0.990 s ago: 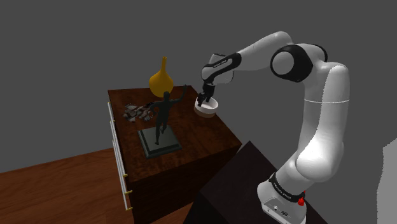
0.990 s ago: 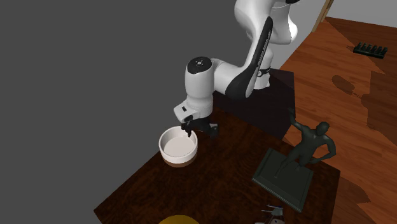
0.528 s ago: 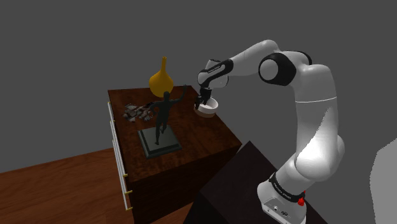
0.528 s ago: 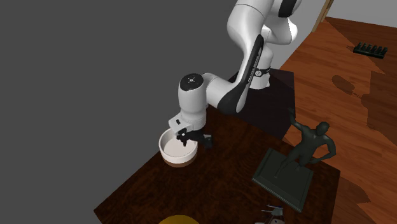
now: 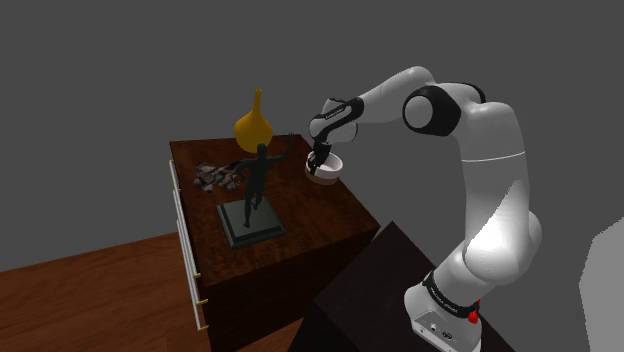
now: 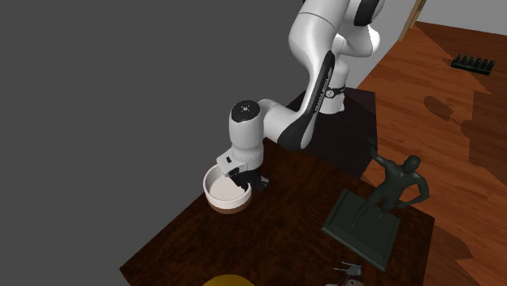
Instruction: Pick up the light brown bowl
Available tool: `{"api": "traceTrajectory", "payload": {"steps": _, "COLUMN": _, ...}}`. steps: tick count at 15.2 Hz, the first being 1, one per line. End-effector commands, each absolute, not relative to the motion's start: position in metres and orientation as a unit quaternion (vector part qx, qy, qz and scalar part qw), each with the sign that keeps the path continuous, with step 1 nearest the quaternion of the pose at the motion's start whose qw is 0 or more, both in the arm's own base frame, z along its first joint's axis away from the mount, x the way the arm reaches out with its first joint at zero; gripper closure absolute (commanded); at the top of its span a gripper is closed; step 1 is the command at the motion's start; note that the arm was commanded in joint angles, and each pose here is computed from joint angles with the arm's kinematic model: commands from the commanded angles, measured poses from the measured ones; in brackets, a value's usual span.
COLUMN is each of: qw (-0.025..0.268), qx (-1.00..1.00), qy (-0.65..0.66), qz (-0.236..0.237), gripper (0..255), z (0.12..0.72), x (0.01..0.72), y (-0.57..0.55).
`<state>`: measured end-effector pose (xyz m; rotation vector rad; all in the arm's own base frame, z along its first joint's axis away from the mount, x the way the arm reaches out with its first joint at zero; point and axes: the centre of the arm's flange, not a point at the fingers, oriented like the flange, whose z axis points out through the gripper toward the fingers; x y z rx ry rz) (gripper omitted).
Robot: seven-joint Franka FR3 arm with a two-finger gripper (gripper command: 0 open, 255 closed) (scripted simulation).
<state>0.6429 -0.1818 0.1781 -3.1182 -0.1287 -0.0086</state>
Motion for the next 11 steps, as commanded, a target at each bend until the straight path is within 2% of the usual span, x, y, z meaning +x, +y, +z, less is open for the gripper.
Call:
{"api": "traceTrajectory", "payload": {"steps": 1, "qw": 0.010, "qx": -0.999, "qy": -0.041, "qz": -0.002, "gripper": 255, "z": 0.178, "x": 0.643, "y": -0.182}}
{"api": "traceTrajectory", "payload": {"steps": 6, "qw": 0.010, "qx": -0.999, "qy": -0.041, "qz": -0.003, "gripper": 255, "z": 0.177, "x": 0.644, "y": -0.183}}
{"api": "traceTrajectory", "payload": {"steps": 11, "qw": 0.010, "qx": -0.999, "qy": -0.041, "qz": -0.003, "gripper": 255, "z": 0.203, "x": 0.644, "y": -0.183}}
